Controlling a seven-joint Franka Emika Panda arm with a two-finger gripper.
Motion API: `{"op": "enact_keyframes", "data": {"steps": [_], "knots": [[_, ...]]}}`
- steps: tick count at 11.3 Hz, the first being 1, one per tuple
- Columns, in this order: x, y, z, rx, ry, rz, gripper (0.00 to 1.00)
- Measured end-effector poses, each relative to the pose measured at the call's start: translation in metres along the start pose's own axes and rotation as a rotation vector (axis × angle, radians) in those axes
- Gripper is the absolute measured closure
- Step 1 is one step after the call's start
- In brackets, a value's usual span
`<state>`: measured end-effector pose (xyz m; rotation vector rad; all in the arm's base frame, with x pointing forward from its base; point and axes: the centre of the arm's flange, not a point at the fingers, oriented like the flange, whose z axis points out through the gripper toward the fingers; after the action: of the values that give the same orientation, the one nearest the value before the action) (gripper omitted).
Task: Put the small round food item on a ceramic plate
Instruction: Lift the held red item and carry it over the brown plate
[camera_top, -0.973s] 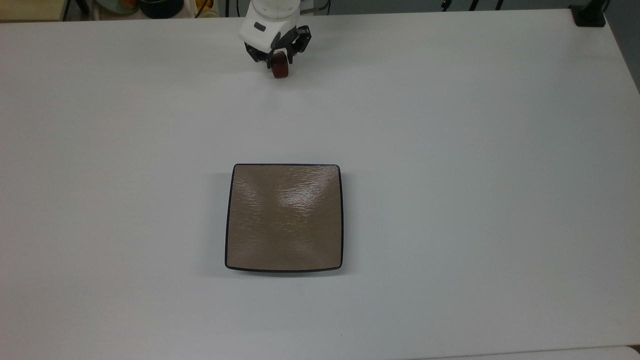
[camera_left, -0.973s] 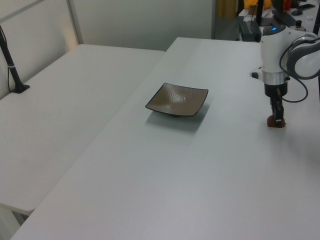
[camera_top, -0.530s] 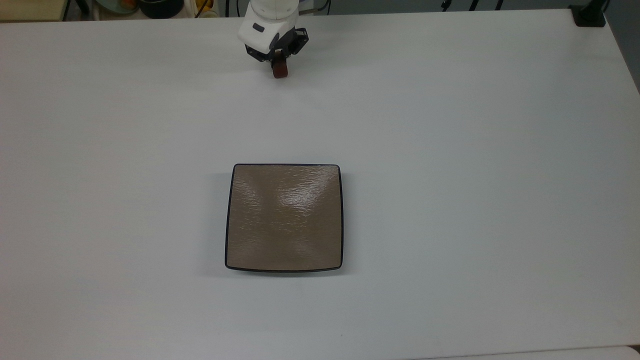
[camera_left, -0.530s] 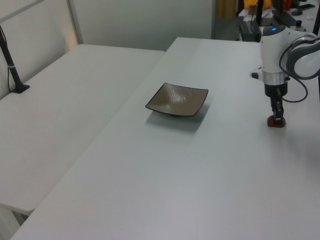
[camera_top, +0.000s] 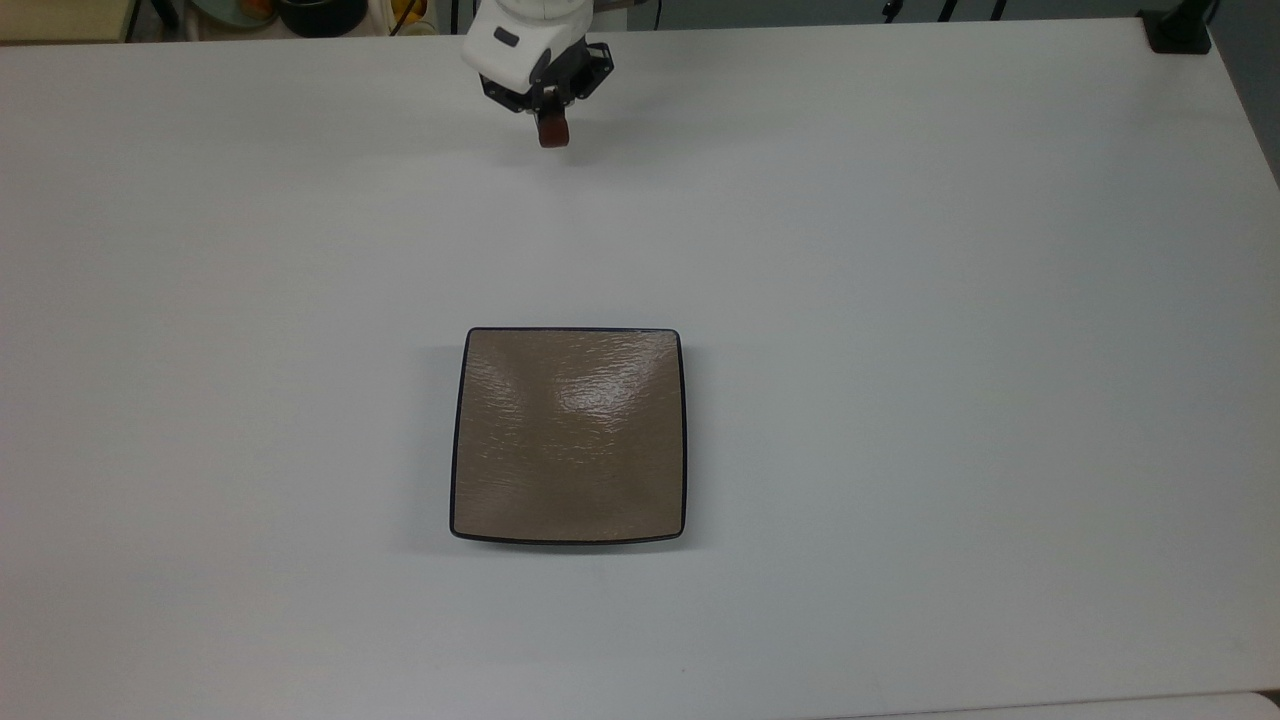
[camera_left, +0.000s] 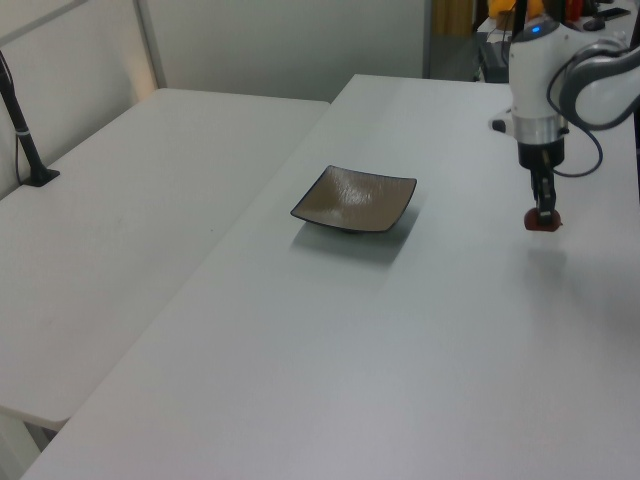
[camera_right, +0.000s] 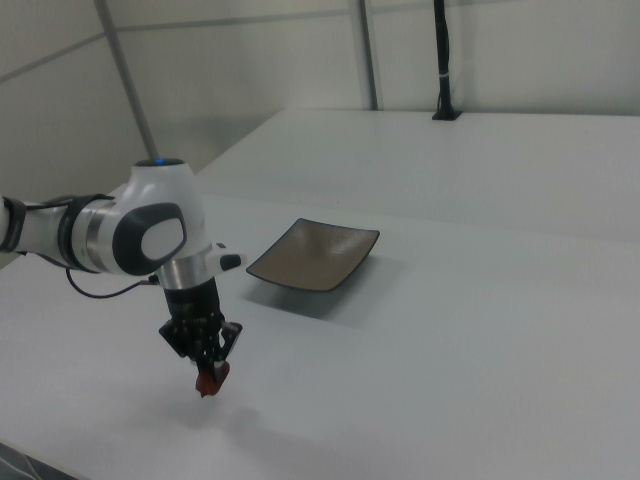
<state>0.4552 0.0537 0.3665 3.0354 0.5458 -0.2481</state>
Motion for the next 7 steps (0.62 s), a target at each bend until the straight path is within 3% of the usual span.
{"op": "enact_keyframes", "data": {"steps": [7], "knots": [[0.031,0.019,-0.164,-0.025,0.089,0.025,0.81]]}}
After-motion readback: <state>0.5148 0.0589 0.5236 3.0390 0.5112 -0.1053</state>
